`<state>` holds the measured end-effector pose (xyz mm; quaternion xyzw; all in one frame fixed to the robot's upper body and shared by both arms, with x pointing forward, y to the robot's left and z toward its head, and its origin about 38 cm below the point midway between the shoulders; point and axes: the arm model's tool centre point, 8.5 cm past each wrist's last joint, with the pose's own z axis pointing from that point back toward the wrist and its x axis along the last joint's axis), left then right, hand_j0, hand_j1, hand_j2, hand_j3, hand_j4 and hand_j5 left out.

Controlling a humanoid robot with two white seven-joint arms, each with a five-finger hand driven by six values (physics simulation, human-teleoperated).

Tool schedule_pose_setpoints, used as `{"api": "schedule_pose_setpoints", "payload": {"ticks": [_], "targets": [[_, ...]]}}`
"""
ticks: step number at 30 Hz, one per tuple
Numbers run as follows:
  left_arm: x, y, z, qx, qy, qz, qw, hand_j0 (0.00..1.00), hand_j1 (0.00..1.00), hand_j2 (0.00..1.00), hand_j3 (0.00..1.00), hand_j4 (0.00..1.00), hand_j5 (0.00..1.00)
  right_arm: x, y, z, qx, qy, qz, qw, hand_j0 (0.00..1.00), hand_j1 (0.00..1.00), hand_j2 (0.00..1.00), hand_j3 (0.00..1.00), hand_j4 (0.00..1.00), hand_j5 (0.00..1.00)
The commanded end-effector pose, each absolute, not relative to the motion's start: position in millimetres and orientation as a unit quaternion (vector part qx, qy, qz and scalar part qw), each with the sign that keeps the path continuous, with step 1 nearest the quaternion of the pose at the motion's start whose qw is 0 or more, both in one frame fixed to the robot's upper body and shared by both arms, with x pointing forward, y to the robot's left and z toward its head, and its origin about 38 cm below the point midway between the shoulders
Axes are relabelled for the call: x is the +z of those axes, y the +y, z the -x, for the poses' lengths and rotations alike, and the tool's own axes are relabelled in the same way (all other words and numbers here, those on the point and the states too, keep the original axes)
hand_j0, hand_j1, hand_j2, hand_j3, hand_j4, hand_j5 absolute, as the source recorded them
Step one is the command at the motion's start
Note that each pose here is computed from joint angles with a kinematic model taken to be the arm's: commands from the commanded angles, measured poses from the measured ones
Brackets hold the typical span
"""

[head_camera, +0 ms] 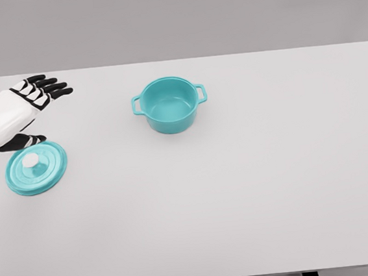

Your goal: Cover the pot with left arm

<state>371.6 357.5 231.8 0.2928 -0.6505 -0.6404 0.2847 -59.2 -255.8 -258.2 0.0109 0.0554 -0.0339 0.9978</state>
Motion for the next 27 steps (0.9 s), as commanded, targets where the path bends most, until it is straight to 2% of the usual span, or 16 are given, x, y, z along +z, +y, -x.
{"api": "schedule_pose_setpoints", "payload": {"ticks": [1,5,10,13,17,21,22,27], "targets": [[232.6,358.8,-371.7,-0.638,-0.652,-0.292,0.287,1.0,1.0,1.0,1.0,1.0,1.0,-258.2,-255.7,59.2,-0.035,0.056,-0.011,0.998,1.0,1.0,1.0,1.0,1.0,1.0],[242.7,369.9,-370.7,-0.644,-0.644,-0.299,0.285,1.0,1.0,1.0,1.0,1.0,1.0,-258.2,-255.7,59.3,-0.034,0.056,-0.011,0.998,1.0,1.0,1.0,1.0,1.0,1.0],[256.2,385.2,-364.9,-0.654,-0.638,-0.274,0.3,1.0,1.0,1.0,1.0,1.0,1.0,-258.2,-255.7,59.3,-0.034,0.056,-0.011,0.998,1.0,1.0,1.0,1.0,1.0,1.0],[245.6,395.1,-356.2,-0.755,-0.522,-0.204,0.34,1.0,1.0,1.0,1.0,1.0,1.0,-258.2,-255.7,59.3,-0.034,0.056,-0.011,0.998,1.0,1.0,1.0,1.0,1.0,1.0],[271.0,405.6,-351.0,-0.758,-0.522,-0.183,0.344,1.0,1.0,1.0,1.0,1.0,1.0,-258.2,-255.7,59.3,-0.034,0.056,-0.011,0.998,1.0,1.0,1.0,1.0,1.0,1.0],[264.5,401.8,-351.1,-0.761,-0.521,-0.173,0.346,1.0,1.0,1.0,1.0,1.0,1.0,-258.2,-255.7,59.3,-0.034,0.056,-0.011,0.998,1.0,1.0,1.0,1.0,1.0,1.0],[257.6,398.1,-350.9,-0.763,-0.52,-0.164,0.347,0.94,0.94,0.94,0.94,0.94,0.94,-258.2,-255.7,59.3,-0.034,0.056,-0.011,0.998,1.0,1.0,1.0,1.0,1.0,1.0],[242.7,388.1,-351.1,-0.763,-0.524,-0.146,0.348,0.91,0.91,0.91,0.91,0.91,0.91,-258.2,-255.7,59.3,-0.034,0.056,-0.011,0.998,1.0,1.0,1.0,1.0,1.0,1.0]]}}
